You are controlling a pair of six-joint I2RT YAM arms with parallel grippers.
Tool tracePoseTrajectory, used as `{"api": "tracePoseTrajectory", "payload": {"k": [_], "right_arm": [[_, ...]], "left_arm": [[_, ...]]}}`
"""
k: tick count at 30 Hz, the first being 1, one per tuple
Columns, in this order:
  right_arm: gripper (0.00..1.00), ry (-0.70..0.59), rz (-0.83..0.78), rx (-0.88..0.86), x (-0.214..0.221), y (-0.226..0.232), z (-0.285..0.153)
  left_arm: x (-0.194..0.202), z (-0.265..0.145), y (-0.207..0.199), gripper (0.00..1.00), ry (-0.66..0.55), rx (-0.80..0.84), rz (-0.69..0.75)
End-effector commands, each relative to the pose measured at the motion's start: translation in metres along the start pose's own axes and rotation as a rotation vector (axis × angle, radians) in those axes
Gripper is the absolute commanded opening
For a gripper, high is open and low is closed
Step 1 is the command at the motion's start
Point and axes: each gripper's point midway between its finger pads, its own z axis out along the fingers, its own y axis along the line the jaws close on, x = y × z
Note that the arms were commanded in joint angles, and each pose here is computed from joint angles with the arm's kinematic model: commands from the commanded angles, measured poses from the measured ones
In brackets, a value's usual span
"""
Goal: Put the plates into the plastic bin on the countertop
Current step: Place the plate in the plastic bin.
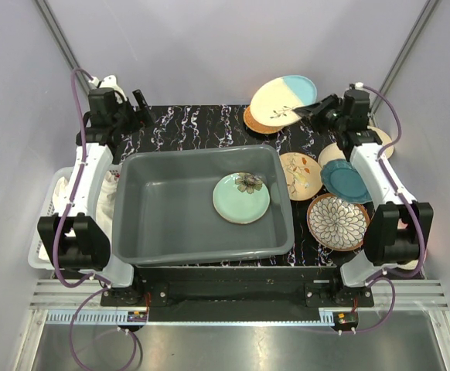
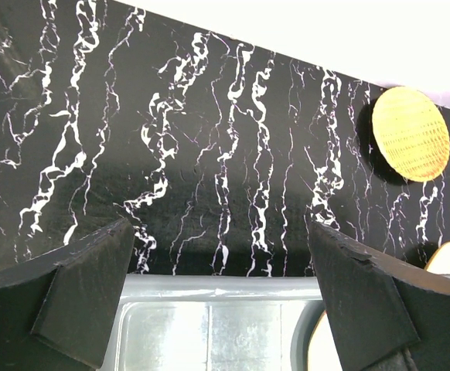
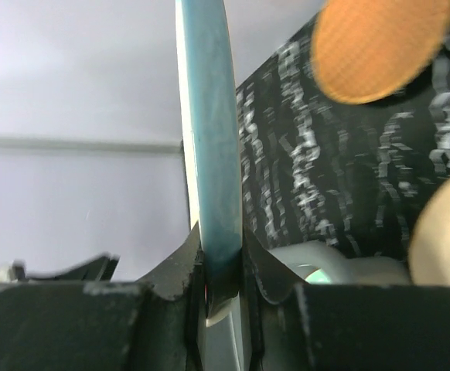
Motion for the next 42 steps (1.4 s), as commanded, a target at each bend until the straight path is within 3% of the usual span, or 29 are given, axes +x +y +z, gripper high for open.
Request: {"api": "tracePoseTrajectory", "payload": {"k": [1, 6, 9, 18, 24, 32, 42], "right_arm": [[0.0, 0.177, -0.24, -0.451, 0.029, 0.12, -0.03], [0.0, 0.428, -0.29, -0.536, 0.09, 0.129, -0.037], [0.0, 0.621, -0.287, -0.487, 0.132, 0.112, -0.043], [0.0, 0.827, -0.386, -0.338, 0.19, 0.072, -0.084], [0.0, 0.908, -0.452, -0.118, 0.209, 0.02, -0.097], [0.0, 0.883, -0.478, 0.07, 0.211, -0.027, -0.083], [0.0, 0.841, -0.467, 0.118, 0.216, -0.057, -0.054]], "left_arm": [[-0.022, -0.015, -0.015, 0.99, -0.078, 0.066, -0.013], [-0.022, -0.016, -0.017, 0.99, -0.08, 0.075, -0.016], [-0.023, -0.018, -0.019, 0.99, -0.083, 0.086, -0.013], [-0.014, -0.02, -0.021, 0.99, -0.066, 0.103, -0.028], [-0.008, -0.021, -0.023, 0.99, -0.06, 0.114, -0.038], [-0.007, -0.025, -0.029, 0.99, -0.065, 0.127, -0.023], [-0.018, -0.031, -0.029, 0.99, -0.093, 0.122, -0.008]]}}
